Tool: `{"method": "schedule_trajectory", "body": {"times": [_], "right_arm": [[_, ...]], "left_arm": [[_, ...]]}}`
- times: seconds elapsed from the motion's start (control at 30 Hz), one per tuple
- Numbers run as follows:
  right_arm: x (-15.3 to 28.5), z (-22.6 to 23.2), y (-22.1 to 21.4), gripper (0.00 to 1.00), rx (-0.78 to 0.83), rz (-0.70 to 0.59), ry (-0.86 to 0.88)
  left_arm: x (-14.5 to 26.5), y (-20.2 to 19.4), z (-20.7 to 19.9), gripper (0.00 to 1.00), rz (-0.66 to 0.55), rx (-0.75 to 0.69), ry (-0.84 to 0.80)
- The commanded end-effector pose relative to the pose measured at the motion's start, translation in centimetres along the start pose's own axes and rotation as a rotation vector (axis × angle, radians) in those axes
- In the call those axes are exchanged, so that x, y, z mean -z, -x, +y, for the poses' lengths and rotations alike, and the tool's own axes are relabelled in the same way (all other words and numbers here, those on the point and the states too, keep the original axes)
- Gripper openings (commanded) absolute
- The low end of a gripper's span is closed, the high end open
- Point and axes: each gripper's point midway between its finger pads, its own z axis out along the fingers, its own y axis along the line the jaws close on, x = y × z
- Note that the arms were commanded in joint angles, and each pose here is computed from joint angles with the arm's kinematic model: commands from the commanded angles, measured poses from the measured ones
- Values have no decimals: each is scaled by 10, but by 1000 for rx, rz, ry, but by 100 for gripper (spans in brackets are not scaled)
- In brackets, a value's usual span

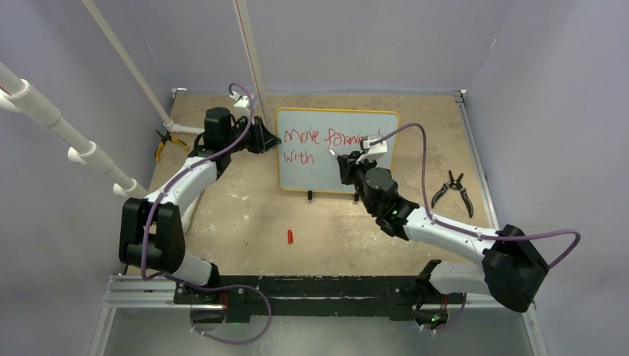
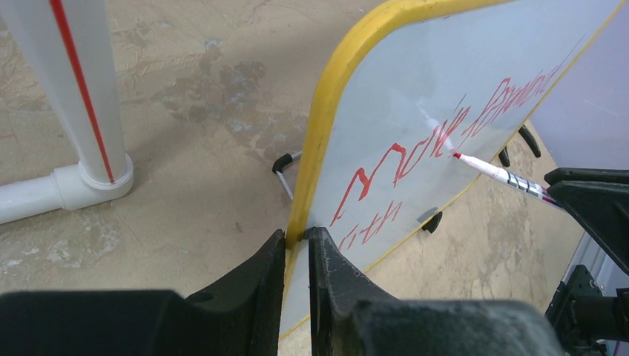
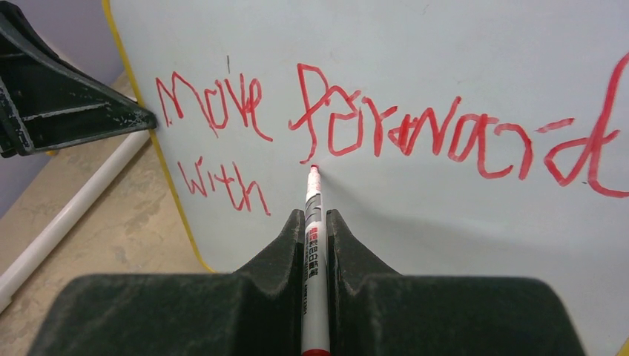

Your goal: Write a sentence on the whiteboard

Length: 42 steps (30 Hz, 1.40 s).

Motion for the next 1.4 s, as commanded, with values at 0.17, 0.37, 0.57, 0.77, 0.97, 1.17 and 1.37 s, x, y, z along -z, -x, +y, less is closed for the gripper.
{"method": "schedule_trajectory", "body": {"times": [0.17, 0.37, 0.57, 0.77, 0.97, 1.17, 1.37], "right_arm": [[-7, 12, 7, 0, 16, -23, 55], [-4, 2, -4, 0, 12, 6, 10], [1, -6, -27, 0, -9, 74, -11], [8, -10, -48, 0, -26, 130, -13], [12, -6, -63, 0, -36, 170, 2], [14, 4, -45, 0, -45, 128, 45], [12, 21, -13, 0, -48, 39, 116]], "left_arm": [[-5, -9, -13, 15, 34, -11, -45], [-4, -8, -14, 15, 33, -12, -46], [-4, -7, -14, 15, 29, -14, -46], [-3, -6, -15, 15, 28, -14, -47], [-3, -6, -15, 15, 25, -15, -47], [-3, -5, -15, 15, 25, -16, -45], [-2, -5, -15, 15, 24, -19, -43]]}}
